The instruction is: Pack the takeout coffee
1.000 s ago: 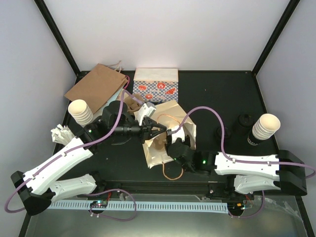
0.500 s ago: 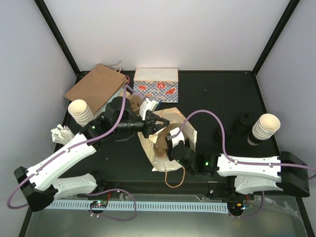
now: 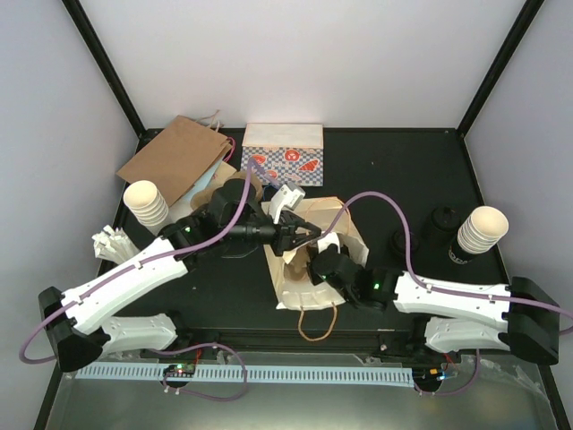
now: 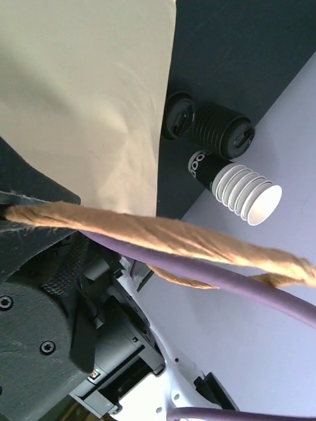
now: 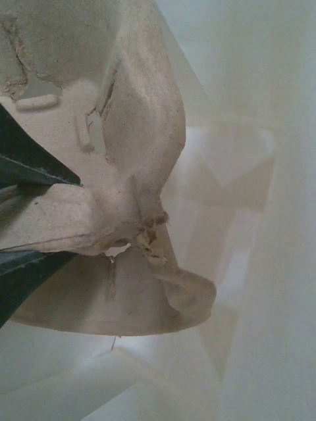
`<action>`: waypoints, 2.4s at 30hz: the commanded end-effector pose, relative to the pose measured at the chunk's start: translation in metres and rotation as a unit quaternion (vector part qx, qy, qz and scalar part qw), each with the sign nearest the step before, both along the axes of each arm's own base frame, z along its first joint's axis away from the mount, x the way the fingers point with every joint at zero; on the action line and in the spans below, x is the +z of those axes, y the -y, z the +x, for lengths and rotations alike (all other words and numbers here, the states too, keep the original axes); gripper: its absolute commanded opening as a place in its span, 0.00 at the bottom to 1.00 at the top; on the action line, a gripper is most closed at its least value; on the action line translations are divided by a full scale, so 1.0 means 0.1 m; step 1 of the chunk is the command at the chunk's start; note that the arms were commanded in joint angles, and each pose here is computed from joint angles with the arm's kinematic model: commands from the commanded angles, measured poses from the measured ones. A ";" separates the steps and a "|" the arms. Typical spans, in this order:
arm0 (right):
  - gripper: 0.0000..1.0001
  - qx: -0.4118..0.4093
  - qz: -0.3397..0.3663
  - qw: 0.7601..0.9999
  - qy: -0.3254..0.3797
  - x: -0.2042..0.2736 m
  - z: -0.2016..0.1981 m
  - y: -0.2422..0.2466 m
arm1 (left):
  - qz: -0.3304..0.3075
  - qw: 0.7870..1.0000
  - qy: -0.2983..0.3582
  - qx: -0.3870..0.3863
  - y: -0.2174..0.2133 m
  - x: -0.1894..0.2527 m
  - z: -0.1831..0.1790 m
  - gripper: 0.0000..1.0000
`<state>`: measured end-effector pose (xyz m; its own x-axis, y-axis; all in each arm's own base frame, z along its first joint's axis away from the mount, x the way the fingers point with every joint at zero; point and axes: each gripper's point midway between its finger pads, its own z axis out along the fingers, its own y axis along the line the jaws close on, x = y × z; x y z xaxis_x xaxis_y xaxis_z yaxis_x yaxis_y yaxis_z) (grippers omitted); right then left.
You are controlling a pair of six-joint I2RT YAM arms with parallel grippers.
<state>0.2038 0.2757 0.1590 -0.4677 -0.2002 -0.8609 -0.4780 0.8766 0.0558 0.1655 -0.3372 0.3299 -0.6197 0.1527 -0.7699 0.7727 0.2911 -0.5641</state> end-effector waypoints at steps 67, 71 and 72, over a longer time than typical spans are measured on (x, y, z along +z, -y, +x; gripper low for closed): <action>1.00 0.247 -0.054 0.967 0.028 0.46 -0.56 -0.13 | 0.035 0.999 -0.004 0.041 -0.35 -0.04 -0.06 0.02; 0.97 0.256 -0.064 0.964 0.035 0.53 -0.59 -0.19 | 0.047 0.998 0.004 0.038 -0.38 -0.05 -0.05 0.02; 0.95 0.259 -0.065 0.963 0.037 0.55 -0.59 -0.20 | 0.050 0.998 0.004 0.035 -0.39 -0.06 -0.05 0.02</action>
